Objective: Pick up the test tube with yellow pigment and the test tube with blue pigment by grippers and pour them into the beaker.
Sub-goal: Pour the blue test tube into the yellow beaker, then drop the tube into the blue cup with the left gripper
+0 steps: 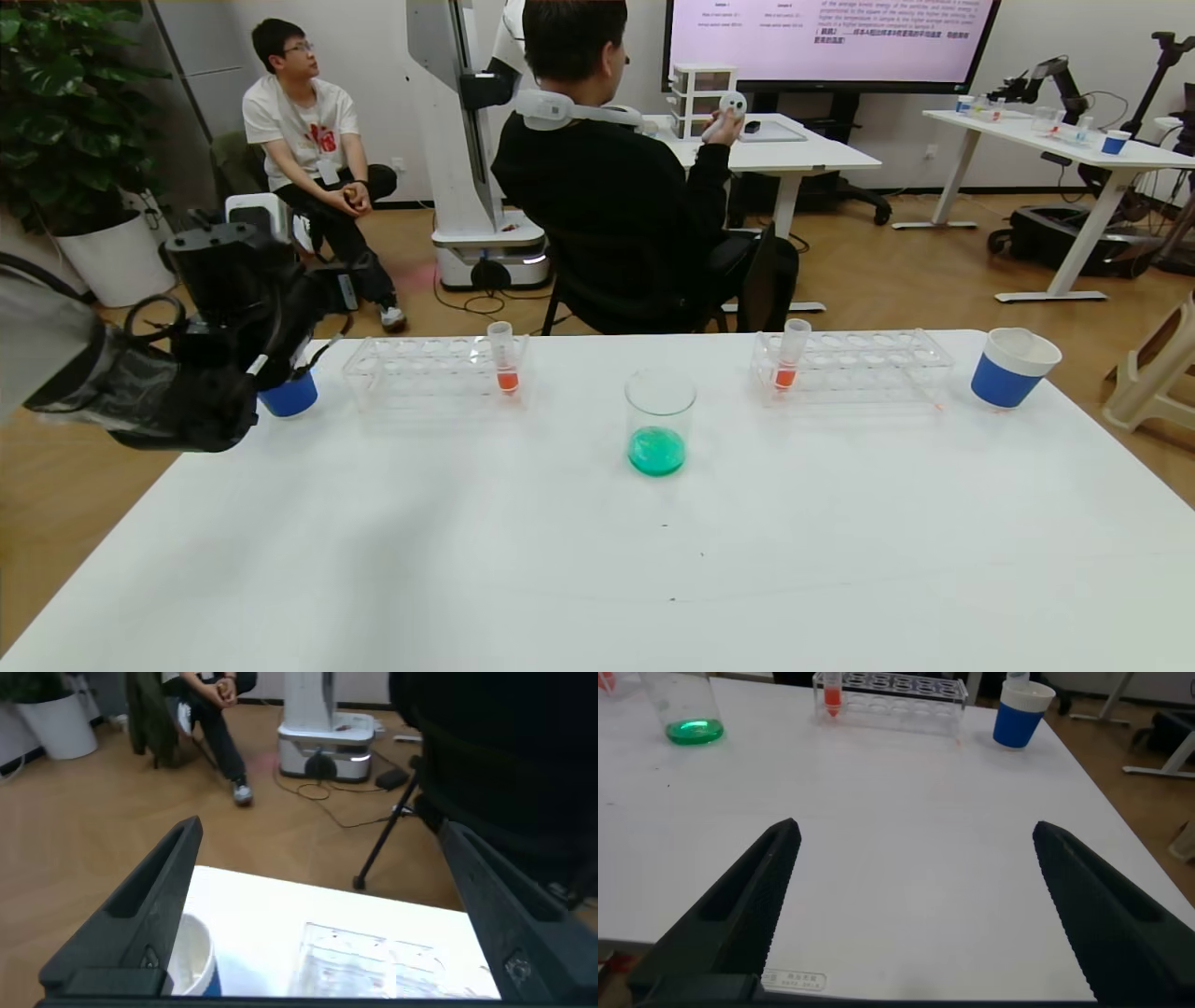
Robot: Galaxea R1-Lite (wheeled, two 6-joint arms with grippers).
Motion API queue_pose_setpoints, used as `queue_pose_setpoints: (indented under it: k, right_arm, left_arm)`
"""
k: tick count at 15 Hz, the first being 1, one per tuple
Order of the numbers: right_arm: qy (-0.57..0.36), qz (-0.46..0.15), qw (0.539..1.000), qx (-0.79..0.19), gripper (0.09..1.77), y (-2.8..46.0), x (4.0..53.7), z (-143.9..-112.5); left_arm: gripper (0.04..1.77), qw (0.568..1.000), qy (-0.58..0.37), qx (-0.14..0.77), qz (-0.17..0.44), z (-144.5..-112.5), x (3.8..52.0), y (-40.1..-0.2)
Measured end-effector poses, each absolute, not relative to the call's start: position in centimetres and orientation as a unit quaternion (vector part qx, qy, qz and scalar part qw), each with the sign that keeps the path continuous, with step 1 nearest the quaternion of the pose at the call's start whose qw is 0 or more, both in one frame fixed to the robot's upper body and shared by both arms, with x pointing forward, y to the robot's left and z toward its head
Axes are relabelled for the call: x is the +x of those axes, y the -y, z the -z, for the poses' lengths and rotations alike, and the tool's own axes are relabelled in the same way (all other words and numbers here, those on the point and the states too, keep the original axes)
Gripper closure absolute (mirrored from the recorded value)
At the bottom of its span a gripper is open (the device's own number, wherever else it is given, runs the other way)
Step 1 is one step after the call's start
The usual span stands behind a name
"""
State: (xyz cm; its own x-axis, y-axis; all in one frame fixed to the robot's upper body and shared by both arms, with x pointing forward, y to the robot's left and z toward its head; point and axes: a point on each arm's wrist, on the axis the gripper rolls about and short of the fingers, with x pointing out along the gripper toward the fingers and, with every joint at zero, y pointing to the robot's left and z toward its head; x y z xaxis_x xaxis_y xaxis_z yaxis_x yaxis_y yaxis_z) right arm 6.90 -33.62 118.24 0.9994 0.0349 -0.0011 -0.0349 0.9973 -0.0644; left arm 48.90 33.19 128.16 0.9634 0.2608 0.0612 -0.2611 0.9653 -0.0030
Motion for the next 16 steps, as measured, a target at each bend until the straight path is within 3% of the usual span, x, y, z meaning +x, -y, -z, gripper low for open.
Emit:
queue_pose_setpoints:
  k: [5, 10, 16]
  right_arm:
    - [0.000, -0.018, 0.999, -0.032, 0.12, 33.6, 6.9, -118.3]
    - [0.000, -0.018, 0.999, -0.032, 0.12, 33.6, 6.9, -118.3]
    - [0.000, -0.017, 0.999, -0.032, 0.12, 33.6, 6.9, -118.3]
  left_arm:
    - [0.06, 0.996, 0.056, 0.003, -0.065, -133.1, 43.3, -31.7]
    - [0.06, 0.992, 0.084, 0.025, -0.090, -137.1, 35.0, -34.9]
    - [0.06, 0.991, 0.117, 0.042, -0.045, -138.8, 22.8, -35.3]
